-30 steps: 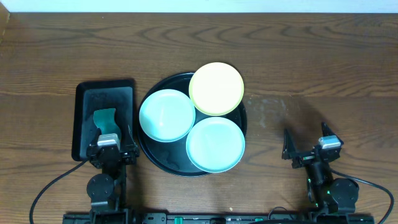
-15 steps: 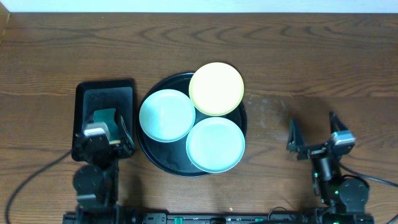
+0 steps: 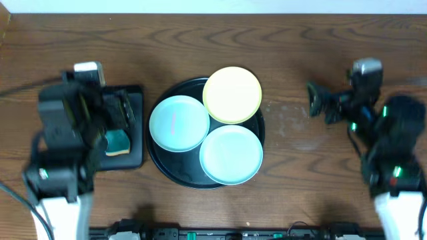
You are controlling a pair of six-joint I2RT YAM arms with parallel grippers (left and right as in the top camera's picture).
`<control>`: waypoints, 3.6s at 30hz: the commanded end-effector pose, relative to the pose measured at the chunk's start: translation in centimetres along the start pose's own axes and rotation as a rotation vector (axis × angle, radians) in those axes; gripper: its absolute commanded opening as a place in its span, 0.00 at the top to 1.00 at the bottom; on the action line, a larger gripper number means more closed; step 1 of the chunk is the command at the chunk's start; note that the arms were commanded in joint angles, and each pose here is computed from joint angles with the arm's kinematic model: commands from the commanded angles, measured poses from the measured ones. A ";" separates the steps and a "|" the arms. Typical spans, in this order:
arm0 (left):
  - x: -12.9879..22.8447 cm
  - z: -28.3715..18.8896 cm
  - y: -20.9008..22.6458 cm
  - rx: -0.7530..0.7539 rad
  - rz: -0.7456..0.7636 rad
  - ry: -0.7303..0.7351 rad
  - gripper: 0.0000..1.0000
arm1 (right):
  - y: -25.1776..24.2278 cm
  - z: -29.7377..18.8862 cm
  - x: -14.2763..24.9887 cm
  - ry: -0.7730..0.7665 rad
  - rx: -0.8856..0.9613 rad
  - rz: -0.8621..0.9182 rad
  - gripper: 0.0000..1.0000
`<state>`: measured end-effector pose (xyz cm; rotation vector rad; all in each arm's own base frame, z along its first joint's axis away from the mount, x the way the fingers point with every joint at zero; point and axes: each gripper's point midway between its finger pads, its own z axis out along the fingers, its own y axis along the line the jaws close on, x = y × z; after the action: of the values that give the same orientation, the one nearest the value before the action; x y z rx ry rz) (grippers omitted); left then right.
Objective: Clean dirty plates on tray and stack at the side
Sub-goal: 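Reach the right gripper to the mint plate rim and grasp it, then grasp the green sponge from the black tray with the left gripper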
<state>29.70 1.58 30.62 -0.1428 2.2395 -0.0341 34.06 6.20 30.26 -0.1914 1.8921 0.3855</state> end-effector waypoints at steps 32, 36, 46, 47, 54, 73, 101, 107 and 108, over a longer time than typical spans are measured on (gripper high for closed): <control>0.6 8.2 2.8 -0.188 -0.114 0.435 0.25 | 15.5 16.6 15.1 0.845 -0.056 0.265 0.47; 1.2 8.0 4.7 -0.252 -0.213 0.448 0.25 | 17.9 17.2 17.7 0.872 -0.043 0.219 0.51; 3.7 7.8 8.5 -0.327 -0.307 0.519 0.25 | 20.5 17.9 23.2 0.952 -0.029 0.140 0.68; 3.8 7.8 8.6 -0.330 -0.309 0.523 0.25 | 20.6 17.9 23.6 0.961 -0.028 0.135 0.69; 3.9 7.8 8.9 -0.336 -0.315 0.530 0.25 | 20.8 17.9 26.8 1.025 0.000 0.102 0.75; 5.1 8.0 9.1 -0.341 -0.278 0.570 0.25 | 19.9 19.4 29.9 1.039 0.050 0.096 0.99; 21.0 17.7 10.6 -0.324 -0.213 0.906 0.48 | 19.9 19.4 29.9 1.040 0.048 0.091 0.99; 22.7 19.4 11.1 -0.325 -0.225 0.940 0.66 | 19.9 19.4 29.9 1.039 0.048 0.092 0.99; 23.0 19.6 11.1 -0.324 -0.225 0.947 0.71 | 19.9 19.4 29.9 1.039 0.048 0.092 0.99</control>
<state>30.40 10.23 1.07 -0.6730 3.1057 0.1659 34.71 33.52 0.75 -0.2930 2.9271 0.3754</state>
